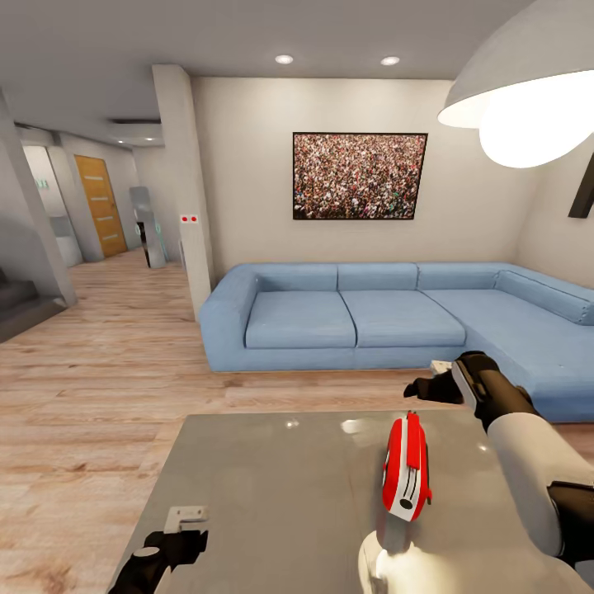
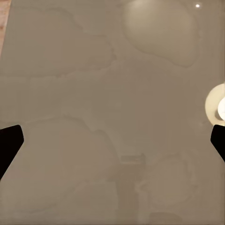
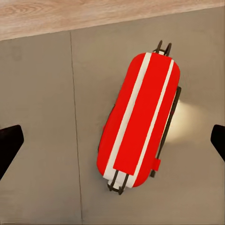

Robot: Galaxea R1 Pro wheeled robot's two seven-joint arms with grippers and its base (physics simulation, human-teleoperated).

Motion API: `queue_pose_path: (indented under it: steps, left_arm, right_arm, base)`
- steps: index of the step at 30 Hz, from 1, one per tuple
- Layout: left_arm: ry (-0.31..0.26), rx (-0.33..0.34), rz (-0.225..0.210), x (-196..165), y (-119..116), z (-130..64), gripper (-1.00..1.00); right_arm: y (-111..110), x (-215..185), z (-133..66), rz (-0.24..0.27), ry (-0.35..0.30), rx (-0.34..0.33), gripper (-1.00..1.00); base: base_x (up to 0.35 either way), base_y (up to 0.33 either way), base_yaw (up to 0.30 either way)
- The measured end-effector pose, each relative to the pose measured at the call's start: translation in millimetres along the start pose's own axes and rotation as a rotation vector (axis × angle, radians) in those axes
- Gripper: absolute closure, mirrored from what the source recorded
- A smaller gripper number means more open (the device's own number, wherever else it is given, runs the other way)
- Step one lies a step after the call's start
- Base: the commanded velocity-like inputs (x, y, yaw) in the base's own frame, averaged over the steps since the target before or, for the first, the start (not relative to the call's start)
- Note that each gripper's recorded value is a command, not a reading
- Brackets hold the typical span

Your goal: Turn on the radio receiver that's on the table in the living room.

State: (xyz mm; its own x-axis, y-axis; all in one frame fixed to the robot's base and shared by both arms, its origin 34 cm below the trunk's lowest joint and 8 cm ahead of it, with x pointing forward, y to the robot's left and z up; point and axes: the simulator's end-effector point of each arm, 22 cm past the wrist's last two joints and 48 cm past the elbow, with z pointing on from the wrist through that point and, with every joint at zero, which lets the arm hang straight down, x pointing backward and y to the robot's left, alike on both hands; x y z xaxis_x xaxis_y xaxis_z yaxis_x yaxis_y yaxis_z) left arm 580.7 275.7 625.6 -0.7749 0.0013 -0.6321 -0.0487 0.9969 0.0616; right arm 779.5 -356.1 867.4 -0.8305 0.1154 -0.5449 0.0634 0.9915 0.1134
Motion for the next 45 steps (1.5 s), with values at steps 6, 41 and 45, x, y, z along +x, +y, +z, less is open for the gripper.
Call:
queue_pose_path:
  steps: [6,41,45]
  left_arm:
    - [0.0,0.001,0.0,0.0,-0.7,0.0,-1.0]
    - [-0.368,-0.083,-0.186,-144.3,33.1,-56.3,-1.0]
    - [-0.361,-0.084,-0.186,-141.5,33.0,-54.1,-1.0]
  right_arm:
    - [2.9,0.6,0.4,-0.01,0.003,-0.005,-1.0]
    - [39.5,-3.8,7.7,-0.038,-0.027,-0.052,-1.0]
    - [31.4,-3.2,8.9,-0.033,-0.024,-0.039,-1.0]
  base:
    - [0.0,0.0,0.0]
    - [0.0,0.0,0.0]
    - [0.0,0.0,-0.059]
